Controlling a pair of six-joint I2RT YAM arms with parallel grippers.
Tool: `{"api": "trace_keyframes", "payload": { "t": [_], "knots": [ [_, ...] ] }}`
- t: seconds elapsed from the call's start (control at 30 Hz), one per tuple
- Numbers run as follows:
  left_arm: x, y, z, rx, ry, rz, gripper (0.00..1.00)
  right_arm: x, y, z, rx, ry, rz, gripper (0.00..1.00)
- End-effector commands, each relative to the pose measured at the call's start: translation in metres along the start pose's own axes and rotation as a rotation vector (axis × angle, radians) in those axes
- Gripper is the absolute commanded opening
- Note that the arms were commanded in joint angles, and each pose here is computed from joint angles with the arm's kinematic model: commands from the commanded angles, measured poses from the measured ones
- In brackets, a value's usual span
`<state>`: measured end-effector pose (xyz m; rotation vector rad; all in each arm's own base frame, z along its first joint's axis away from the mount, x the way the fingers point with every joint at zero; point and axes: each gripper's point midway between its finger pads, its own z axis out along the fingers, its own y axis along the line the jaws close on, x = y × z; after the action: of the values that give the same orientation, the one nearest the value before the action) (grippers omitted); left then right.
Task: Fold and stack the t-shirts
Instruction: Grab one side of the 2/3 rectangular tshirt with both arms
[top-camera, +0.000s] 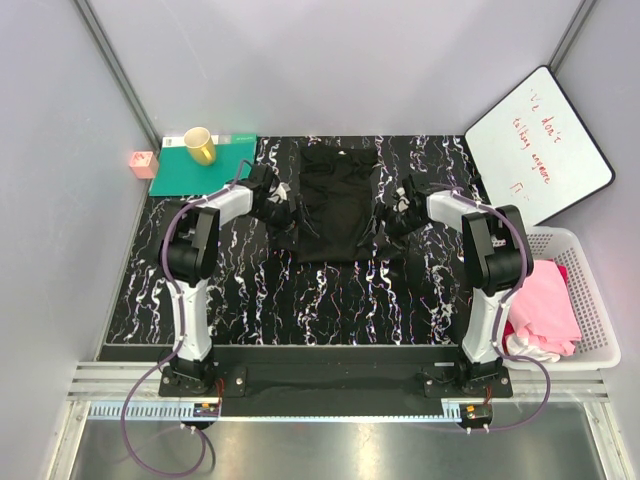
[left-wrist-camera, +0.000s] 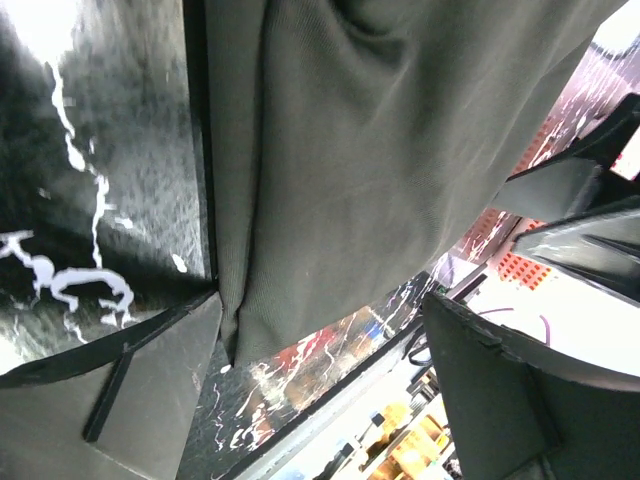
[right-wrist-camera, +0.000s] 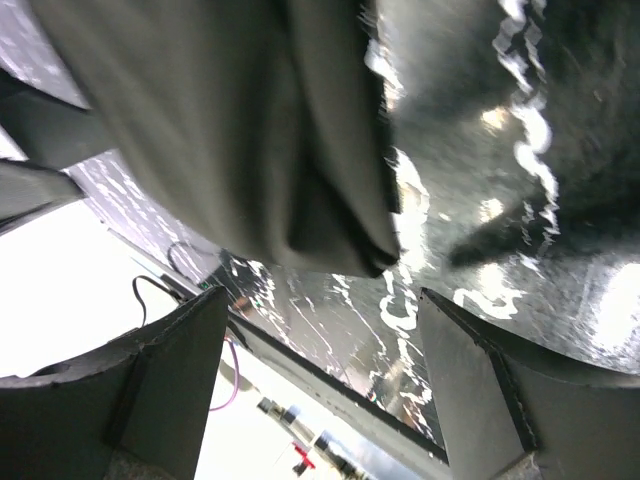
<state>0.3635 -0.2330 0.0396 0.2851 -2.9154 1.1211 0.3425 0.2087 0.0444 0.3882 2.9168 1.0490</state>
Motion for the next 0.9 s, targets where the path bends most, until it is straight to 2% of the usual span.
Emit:
{"api": "trace_keyframes", "payload": {
  "t": [0.0, 0.2, 0.37, 0.47, 0.5, 0.53, 0.57, 0.63, 0.67, 0.7, 0.77, 0.87],
  "knots": [
    [0.021, 0.061, 0.014, -0.223, 0.009, -0.065, 0.94, 0.013, -0.007, 0.001, 0.015, 0.05, 0.025, 0.83],
    [0.026, 0.066, 0.006, -0.261, -0.004, -0.056, 0.91, 0.017, -0.02, 0.013, 0.04, 0.082, 0.042, 0.83],
    [0.037, 0.072, 0.013, -0.272, 0.036, -0.06, 0.83, 0.008, -0.021, 0.022, 0.033, 0.086, 0.041, 0.79],
    [0.043, 0.073, 0.025, -0.284, 0.065, -0.047, 0.74, 0.0, -0.016, 0.026, 0.018, 0.081, 0.035, 0.72],
    [0.041, 0.069, 0.028, -0.271, 0.069, -0.04, 0.61, -0.002, -0.014, 0.027, 0.008, 0.084, 0.032, 0.68],
    [0.042, 0.073, 0.034, -0.274, 0.087, -0.046, 0.4, -0.003, -0.015, 0.031, 0.001, 0.093, 0.035, 0.64],
    [0.042, 0.073, 0.038, -0.271, 0.098, -0.045, 0.26, -0.006, -0.011, 0.032, -0.01, 0.094, 0.028, 0.47],
    [0.039, 0.072, 0.046, -0.255, 0.117, -0.047, 0.0, -0.006, -0.01, 0.036, -0.026, 0.112, 0.033, 0.28],
    [0.036, 0.07, 0.047, -0.248, 0.115, -0.043, 0.0, -0.007, -0.009, 0.036, -0.032, 0.113, 0.034, 0.11],
    [0.036, 0.07, 0.048, -0.248, 0.118, -0.043, 0.0, -0.006, -0.008, 0.035, -0.033, 0.114, 0.034, 0.06],
    [0.038, 0.068, 0.044, -0.244, 0.116, -0.037, 0.0, -0.004, -0.006, 0.03, -0.03, 0.106, 0.029, 0.01],
    [0.043, 0.065, 0.035, -0.244, 0.102, -0.03, 0.0, 0.005, -0.007, 0.021, -0.016, 0.108, 0.03, 0.0]
  ]
}}
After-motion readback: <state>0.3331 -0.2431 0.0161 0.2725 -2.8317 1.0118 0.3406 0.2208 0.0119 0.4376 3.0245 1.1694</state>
